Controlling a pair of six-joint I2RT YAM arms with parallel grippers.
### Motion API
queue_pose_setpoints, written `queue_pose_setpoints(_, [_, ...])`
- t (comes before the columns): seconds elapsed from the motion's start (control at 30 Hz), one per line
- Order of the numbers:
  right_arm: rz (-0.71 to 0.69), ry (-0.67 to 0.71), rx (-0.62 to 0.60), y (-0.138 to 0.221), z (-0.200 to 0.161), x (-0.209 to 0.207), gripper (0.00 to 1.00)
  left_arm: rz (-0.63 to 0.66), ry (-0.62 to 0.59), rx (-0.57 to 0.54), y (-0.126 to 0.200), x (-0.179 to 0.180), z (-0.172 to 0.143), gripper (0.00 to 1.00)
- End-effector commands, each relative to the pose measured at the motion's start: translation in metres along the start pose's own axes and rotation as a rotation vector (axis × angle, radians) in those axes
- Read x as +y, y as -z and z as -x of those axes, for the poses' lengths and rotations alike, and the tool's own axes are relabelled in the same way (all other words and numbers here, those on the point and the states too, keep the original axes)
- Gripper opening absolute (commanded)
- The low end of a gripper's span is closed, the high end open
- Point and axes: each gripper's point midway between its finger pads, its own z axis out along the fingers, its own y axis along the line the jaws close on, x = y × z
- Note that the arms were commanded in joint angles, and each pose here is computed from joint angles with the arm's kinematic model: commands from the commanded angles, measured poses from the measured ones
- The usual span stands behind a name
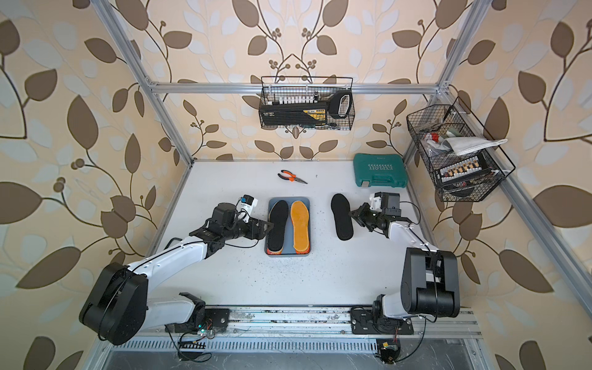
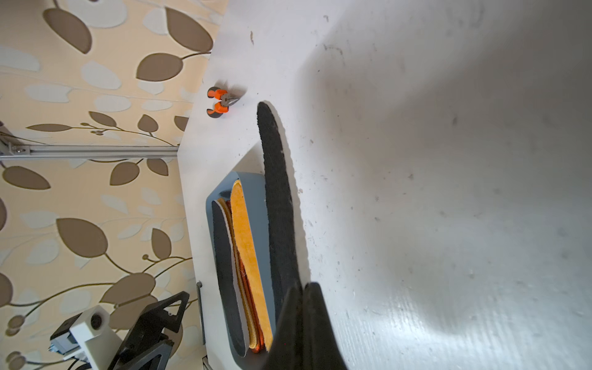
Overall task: Put the insoles into the storage box
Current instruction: Place the insole in the storage box.
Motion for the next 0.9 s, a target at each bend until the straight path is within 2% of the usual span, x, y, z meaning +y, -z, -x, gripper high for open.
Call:
queue_pose_setpoints(0.0, [0.062,-0.003,-0.004,-0.002,-0.009,0.019,0.00,-0.039,-0.039,-0.040,0.006,-0.012,0.009,0.93])
queue_pose_setpoints(0.57, [0.166,-0.064,-0.023,-0.041,-0.067,0.063,0.00,-0.021,-0.036,-0.033,0.006,-0.009,0.007,0.95])
queue_pose_setpoints(0.87, [0.191,-0.031,-0.054,-0.065,-0.092,0.075,0.00,-0.020,-0.031,-0.031,0.006,-0.008,0.006,0.96])
